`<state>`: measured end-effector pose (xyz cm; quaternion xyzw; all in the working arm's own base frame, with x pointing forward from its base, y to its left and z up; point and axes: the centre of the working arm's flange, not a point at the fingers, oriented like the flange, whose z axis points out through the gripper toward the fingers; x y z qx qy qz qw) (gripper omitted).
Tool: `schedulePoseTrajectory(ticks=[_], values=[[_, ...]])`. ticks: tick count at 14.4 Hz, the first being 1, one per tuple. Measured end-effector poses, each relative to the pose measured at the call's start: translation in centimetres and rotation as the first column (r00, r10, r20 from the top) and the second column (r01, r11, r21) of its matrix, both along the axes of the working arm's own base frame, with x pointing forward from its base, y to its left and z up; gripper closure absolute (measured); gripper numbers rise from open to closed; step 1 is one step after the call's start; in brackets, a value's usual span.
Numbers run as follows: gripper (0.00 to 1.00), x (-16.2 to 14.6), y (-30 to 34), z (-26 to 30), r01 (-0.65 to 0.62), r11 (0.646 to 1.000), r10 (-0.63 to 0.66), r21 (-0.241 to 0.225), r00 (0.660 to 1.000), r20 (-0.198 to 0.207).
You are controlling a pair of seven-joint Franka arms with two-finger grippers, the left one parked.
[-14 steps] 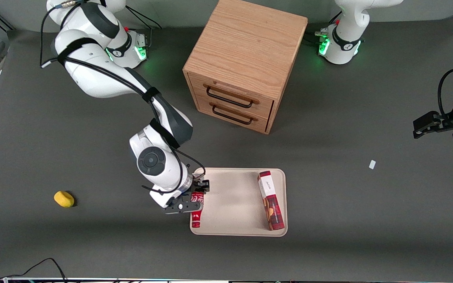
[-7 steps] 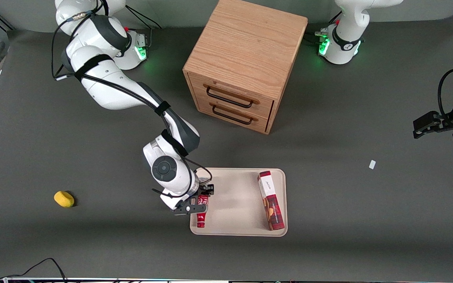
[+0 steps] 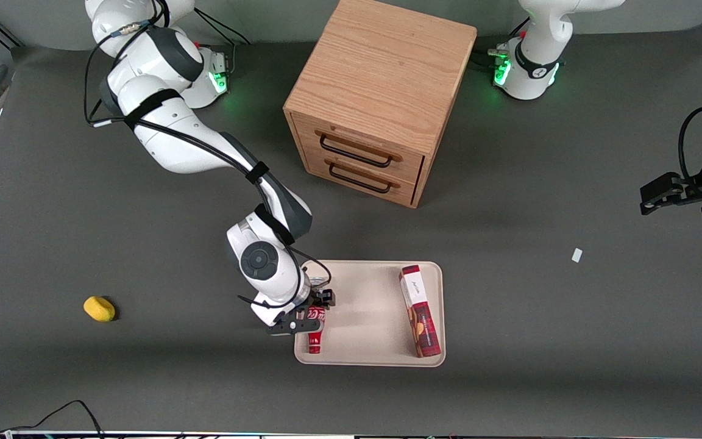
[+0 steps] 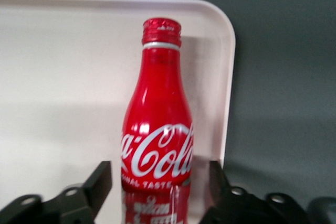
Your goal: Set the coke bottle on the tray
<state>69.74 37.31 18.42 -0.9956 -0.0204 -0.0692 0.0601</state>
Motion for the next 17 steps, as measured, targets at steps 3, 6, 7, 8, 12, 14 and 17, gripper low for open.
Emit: schedulePoseTrajectory(ticks=[3, 6, 7, 8, 12, 14, 17], values=[[0.0, -0.1, 0.0, -0.8, -0.003, 1.0, 0.003, 0.004, 1.0, 0.019], [0.0, 0.0, 0.0, -0.7, -0.003, 1.0, 0.003, 0.008, 1.0, 0.024], [0.0, 0.0, 0.0, -0.6, -0.003, 1.0, 0.003, 0.008, 1.0, 0.026], [0.0, 0.1, 0.0, -0.5, -0.002, 1.0, 0.002, 0.01, 1.0, 0.028], [0.0, 1.0, -0.4, 3.2, 0.007, 1.0, -0.008, 0.017, 0.998, 0.065], [0.0, 1.8, -2.0, 7.7, 0.033, 0.999, -0.033, -0.003, 0.998, 0.055], [0.0, 2.0, -6.6, 15.4, 0.086, 0.994, -0.088, -0.074, 0.996, -0.02]])
